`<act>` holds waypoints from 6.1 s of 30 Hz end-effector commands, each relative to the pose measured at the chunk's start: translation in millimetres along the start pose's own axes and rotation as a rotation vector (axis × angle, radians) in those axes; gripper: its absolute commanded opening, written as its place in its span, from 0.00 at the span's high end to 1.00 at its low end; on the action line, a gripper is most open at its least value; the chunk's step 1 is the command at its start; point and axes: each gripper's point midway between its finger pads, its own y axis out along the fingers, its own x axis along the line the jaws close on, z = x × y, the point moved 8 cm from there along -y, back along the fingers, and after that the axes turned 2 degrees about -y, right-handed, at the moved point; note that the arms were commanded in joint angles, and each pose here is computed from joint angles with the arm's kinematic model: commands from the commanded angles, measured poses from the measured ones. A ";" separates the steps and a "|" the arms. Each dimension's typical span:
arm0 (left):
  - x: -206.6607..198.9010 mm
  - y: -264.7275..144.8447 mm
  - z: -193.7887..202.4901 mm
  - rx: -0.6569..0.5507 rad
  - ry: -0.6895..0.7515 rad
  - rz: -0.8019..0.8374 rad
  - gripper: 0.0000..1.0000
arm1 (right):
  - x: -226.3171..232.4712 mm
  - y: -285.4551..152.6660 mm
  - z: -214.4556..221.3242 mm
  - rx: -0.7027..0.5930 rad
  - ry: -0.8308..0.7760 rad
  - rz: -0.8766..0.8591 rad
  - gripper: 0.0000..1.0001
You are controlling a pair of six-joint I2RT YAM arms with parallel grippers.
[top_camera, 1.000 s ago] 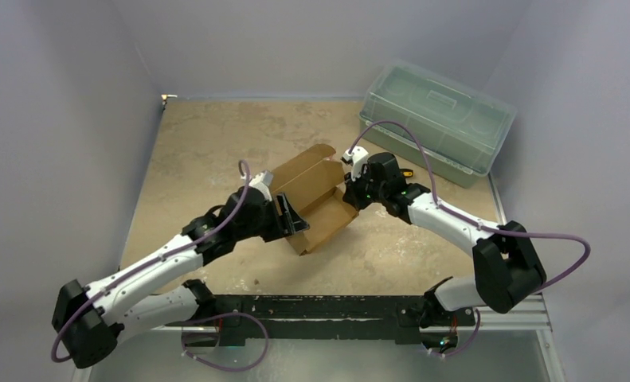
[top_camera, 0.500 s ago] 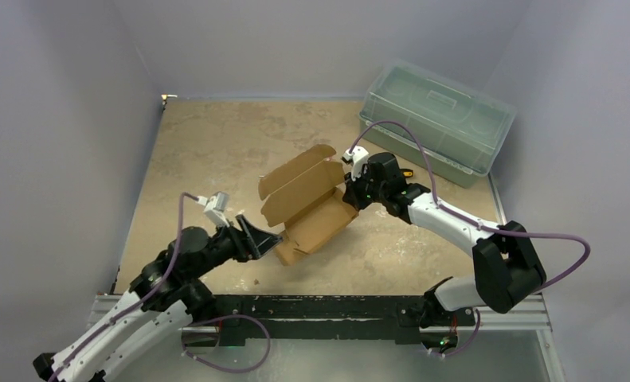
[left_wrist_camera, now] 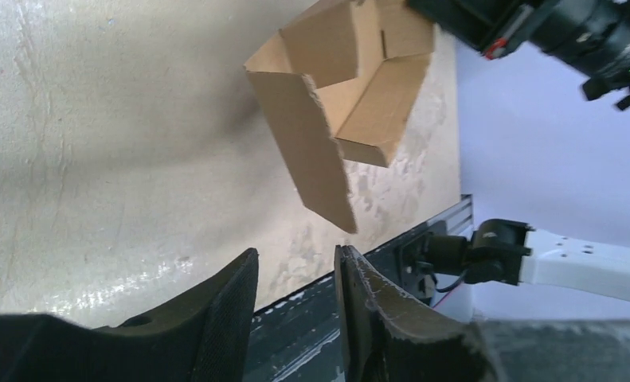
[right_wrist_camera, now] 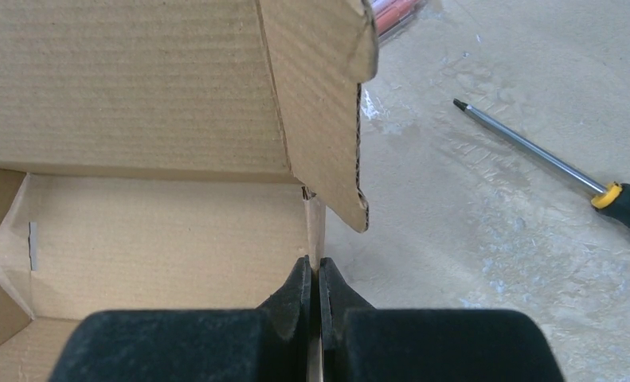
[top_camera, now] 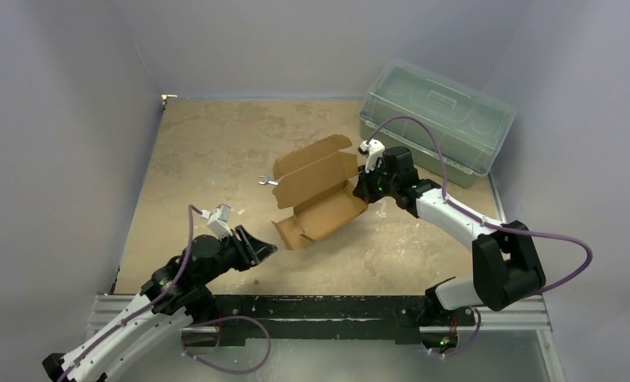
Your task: Fold the paper box
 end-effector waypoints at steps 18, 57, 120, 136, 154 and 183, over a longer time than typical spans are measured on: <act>-30.7 39.2 3.7 -0.020 0.053 0.394 0.54 | 5.9 -9.7 -15.7 -0.038 0.089 -0.157 1.00; -30.2 76.2 -2.4 0.030 -0.051 0.098 0.37 | 20.7 1.7 -10.0 -0.039 -0.043 -0.042 1.00; -7.7 114.3 -1.7 0.178 0.137 -0.461 1.00 | 61.2 18.2 -0.5 0.022 -0.128 -0.143 0.88; -21.0 112.9 -30.5 0.237 0.430 -0.637 1.00 | 45.1 -25.3 -21.1 -0.026 -0.327 -0.295 0.01; -11.7 113.9 -71.7 0.317 0.502 -0.644 1.00 | 5.5 -69.6 -29.5 -0.063 -0.493 -0.352 0.01; 2.2 164.3 -68.0 0.643 0.661 -0.661 1.00 | 92.2 -67.1 15.1 -0.143 -1.663 -0.884 0.07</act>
